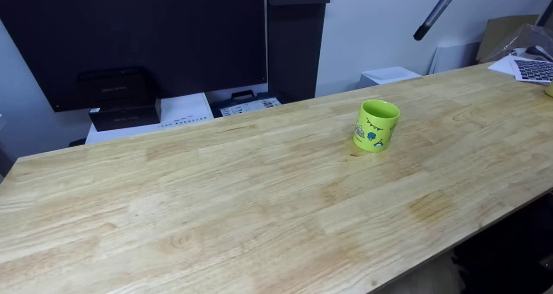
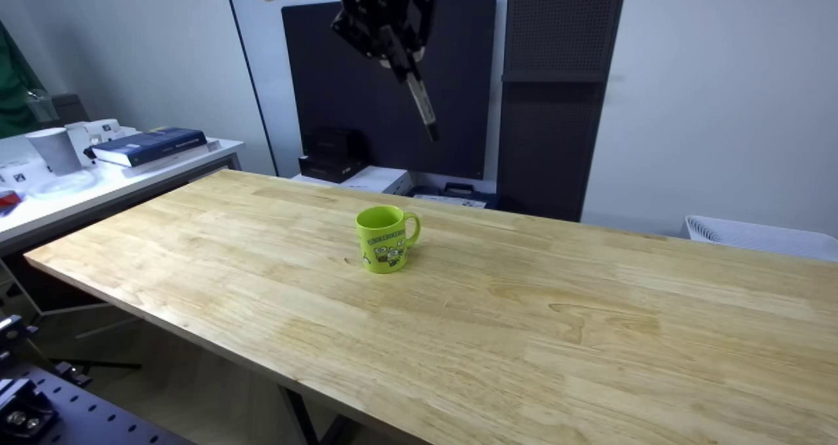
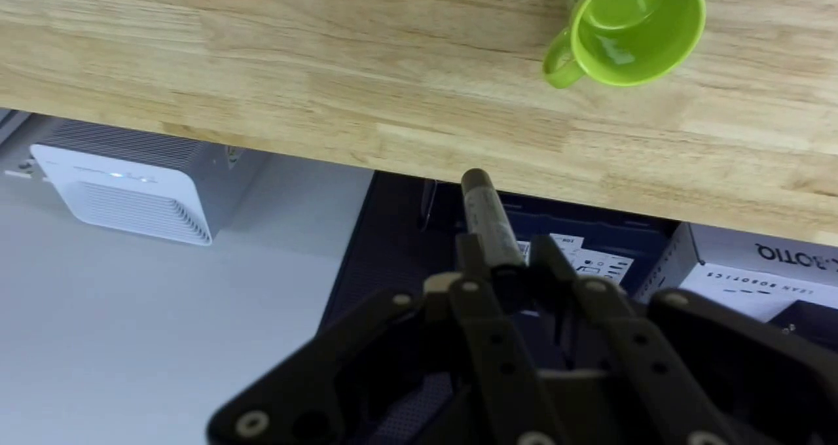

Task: Take the black marker out of the yellow mug

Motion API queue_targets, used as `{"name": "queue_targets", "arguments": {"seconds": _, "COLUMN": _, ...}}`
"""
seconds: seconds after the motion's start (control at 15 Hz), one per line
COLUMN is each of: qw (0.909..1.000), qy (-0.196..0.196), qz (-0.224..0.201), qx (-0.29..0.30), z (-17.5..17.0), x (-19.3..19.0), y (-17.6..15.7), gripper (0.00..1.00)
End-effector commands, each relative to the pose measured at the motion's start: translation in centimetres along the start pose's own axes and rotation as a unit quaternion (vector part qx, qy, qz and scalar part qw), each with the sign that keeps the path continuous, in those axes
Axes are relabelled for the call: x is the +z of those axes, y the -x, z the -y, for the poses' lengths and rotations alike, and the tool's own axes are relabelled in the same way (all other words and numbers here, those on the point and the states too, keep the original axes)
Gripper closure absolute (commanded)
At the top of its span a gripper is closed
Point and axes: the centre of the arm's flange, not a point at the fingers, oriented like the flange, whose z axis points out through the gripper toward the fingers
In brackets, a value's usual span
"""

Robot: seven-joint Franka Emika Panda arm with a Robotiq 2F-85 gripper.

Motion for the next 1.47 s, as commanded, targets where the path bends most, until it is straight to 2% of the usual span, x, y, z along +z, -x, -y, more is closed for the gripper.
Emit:
{"name": "queue_targets", "arguments": {"seconds": 0.0, "qw": 0.9998, "qy": 0.009, "qz": -0.019, "qx": 0.006, "z": -2.4, "x": 3.0, "y": 1.4, "gripper": 0.94}}
{"name": "queue_targets", "arguments": {"seconds": 0.13, "qw": 0.9998, "qy": 0.002, "qz": -0.019, "qx": 0.005, "z": -3.0, "x": 5.2, "y": 2.2, "gripper": 0.94}}
{"name": "queue_targets", "arguments": {"seconds": 0.47, "qw": 0.9994, "qy": -0.024, "qz": 0.022, "qx": 0.01, "z": -2.2, "x": 9.4, "y": 4.0, "gripper": 0.94}}
{"name": "queue_targets", "arguments": {"seconds": 0.53, "qw": 0.9997, "qy": -0.01, "qz": 0.02, "qx": 0.012, "z": -0.8, "x": 7.5, "y": 4.2, "gripper": 0.78}}
{"name": "queue_targets", "arguments": {"seconds": 0.73, "qw": 0.9994, "qy": -0.017, "qz": 0.027, "qx": 0.009, "z": 0.0, "x": 8.3, "y": 4.3, "gripper": 0.78}}
{"name": "queue_targets", "arguments": {"seconds": 0.8, "qw": 0.9994, "qy": -0.017, "qz": 0.027, "qx": 0.01, "z": -0.1, "x": 8.3, "y": 4.3, "gripper": 0.94}}
{"name": "queue_targets", "arguments": {"seconds": 0.93, "qw": 0.9999, "qy": -0.003, "qz": 0.012, "qx": 0.0, "z": 0.3, "x": 8.4, "y": 4.4, "gripper": 0.94}}
{"name": "queue_targets", "arguments": {"seconds": 1.07, "qw": 0.9999, "qy": -0.009, "qz": -0.002, "qx": -0.012, "z": 0.3, "x": 9.1, "y": 4.8, "gripper": 0.94}}
{"name": "queue_targets", "arguments": {"seconds": 1.4, "qw": 0.9995, "qy": -0.005, "qz": -0.005, "qx": -0.032, "z": 1.0, "x": 11.8, "y": 5.2, "gripper": 0.94}}
